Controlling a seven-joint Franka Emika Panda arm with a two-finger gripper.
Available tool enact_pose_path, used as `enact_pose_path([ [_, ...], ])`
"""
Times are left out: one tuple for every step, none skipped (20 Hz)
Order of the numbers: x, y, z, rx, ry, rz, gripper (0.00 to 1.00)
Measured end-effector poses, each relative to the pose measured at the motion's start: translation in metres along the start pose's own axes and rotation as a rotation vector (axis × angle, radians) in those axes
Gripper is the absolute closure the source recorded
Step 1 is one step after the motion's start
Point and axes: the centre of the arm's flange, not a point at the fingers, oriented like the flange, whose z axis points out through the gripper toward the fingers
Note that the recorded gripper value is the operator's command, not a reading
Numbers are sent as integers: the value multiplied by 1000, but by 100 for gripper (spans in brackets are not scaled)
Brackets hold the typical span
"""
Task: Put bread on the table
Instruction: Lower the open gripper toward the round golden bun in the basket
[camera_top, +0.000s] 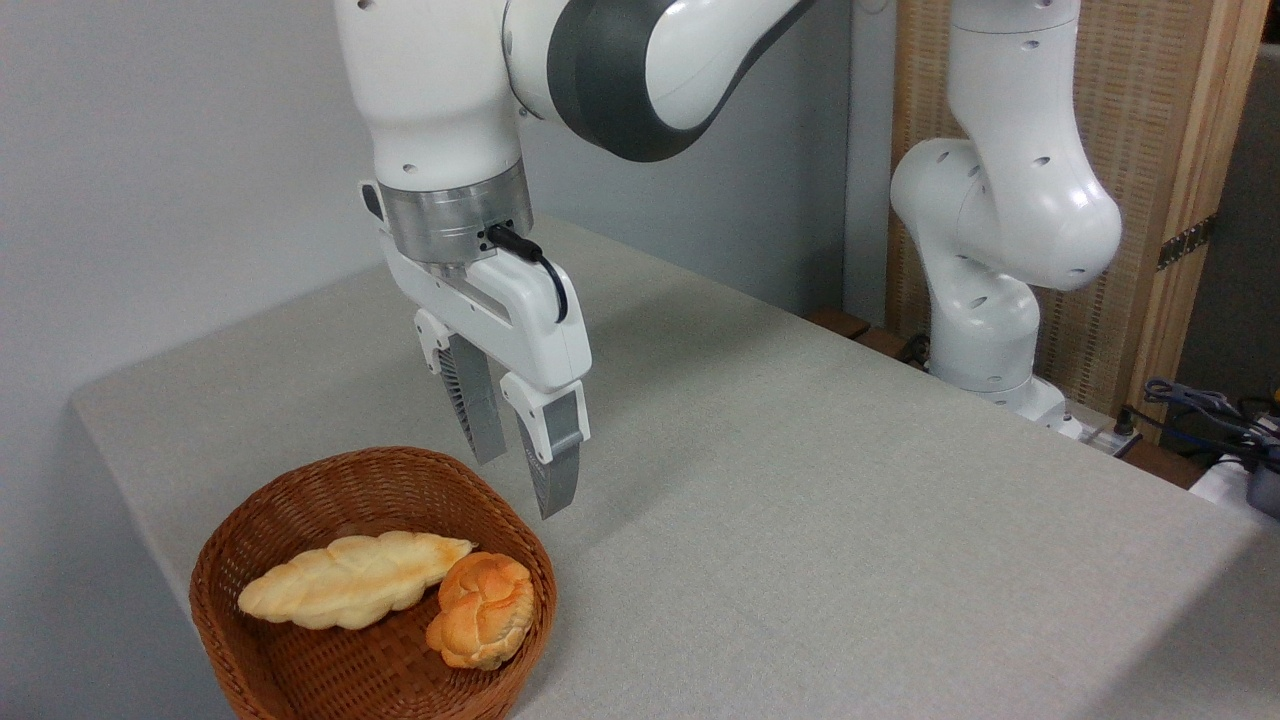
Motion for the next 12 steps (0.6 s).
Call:
enact_pose_path([
  [0,0,1,-1,-1,0,0],
  [1,-1,-1,2,10,-3,0],
  [2,-2,-3,6,24,-6,0],
  [2,-3,-6,8,32,-8,0],
  [2,-3,-7,9,35,-9,0],
  [2,-3,-8,11,37,-9,0],
  [2,-4,-8,11,37,-9,0],
  [2,-4,-8,11,37,-9,0],
  [2,-4,-8,11,37,-9,0],
  [2,-4,-8,11,37,-9,0],
  [2,-4,-9,12,38,-9,0],
  [3,-4,-9,14,40,-9,0],
])
